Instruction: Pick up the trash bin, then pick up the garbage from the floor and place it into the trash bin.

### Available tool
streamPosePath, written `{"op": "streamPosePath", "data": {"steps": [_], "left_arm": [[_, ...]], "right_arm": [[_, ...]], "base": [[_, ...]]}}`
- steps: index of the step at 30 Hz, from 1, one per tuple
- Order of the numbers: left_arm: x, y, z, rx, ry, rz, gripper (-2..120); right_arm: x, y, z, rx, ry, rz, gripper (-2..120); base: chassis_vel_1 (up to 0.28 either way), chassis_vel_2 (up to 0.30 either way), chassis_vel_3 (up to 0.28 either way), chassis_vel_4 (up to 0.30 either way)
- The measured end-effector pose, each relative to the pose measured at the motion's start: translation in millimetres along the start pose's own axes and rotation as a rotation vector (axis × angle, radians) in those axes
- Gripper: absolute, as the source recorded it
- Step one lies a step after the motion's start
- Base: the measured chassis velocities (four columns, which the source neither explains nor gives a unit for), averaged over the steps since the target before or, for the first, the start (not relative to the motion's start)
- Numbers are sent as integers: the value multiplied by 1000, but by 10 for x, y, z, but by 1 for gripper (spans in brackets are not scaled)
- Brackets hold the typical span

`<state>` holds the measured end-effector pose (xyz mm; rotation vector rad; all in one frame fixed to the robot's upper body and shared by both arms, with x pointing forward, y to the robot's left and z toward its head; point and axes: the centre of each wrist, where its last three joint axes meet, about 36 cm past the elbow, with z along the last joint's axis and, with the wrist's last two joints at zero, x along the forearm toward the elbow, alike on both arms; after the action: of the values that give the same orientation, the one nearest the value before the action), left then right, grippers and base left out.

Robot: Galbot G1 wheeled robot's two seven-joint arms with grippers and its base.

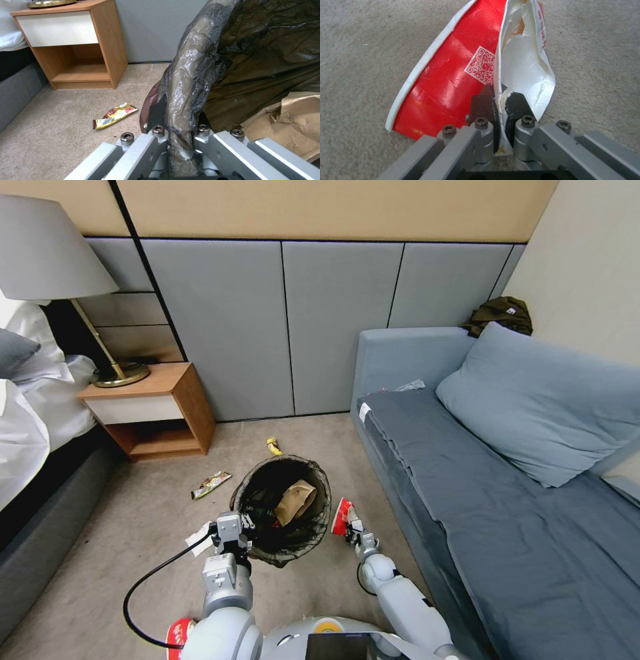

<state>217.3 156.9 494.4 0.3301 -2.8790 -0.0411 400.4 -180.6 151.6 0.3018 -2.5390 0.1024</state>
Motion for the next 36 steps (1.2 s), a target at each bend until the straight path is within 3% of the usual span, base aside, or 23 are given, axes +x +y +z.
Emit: {"op": "streamPosePath", "data": {"steps": [10,15,22,23,25,26,27,29,30,32,33,35,36], "left_arm": [[0,0,0,0,0,0,0],[0,0,0,0,0,0,0],[0,0,0,0,0,0,0],[0,0,0,0,0,0,0],[0,0,0,0,0,0,0],[0,0,0,0,0,0,0],[0,0,0,0,0,0,0],[0,0,0,0,0,0,0],[0,0,0,0,0,0,0],[0,0,0,0,0,0,0],[0,0,0,0,0,0,0],[0,0,0,0,0,0,0],[0,0,0,0,0,0,0]], "right_arm": [[72,-34,-65,5,-51,13,0],[234,-17,-283,-9,-141,15,0],[631,114,-760,-47,-340,-1,0],[764,162,-944,-56,-416,-14,0],[815,181,-1013,-59,-445,-20,0],[975,240,-1242,-67,-538,-47,0],[975,240,-1242,-67,-538,-47,0],[1263,318,-1604,-71,-706,-123,0],[1263,318,-1604,-71,-706,-123,0],[1475,361,-1817,-65,-842,-215,0],[1475,361,-1817,-65,-842,-215,0],[1717,399,-2007,-50,-992,-348,0],[1717,399,-2007,-50,-992,-348,0]], "base": [[0,0,0,0],[0,0,0,0],[0,0,0,0],[0,0,0,0],[0,0,0,0],[0,0,0,0],[0,0,0,0],[0,0,0,0],[0,0,0,0],[0,0,0,0],[0,0,0,0],[0,0,0,0],[0,0,0,0]]}}
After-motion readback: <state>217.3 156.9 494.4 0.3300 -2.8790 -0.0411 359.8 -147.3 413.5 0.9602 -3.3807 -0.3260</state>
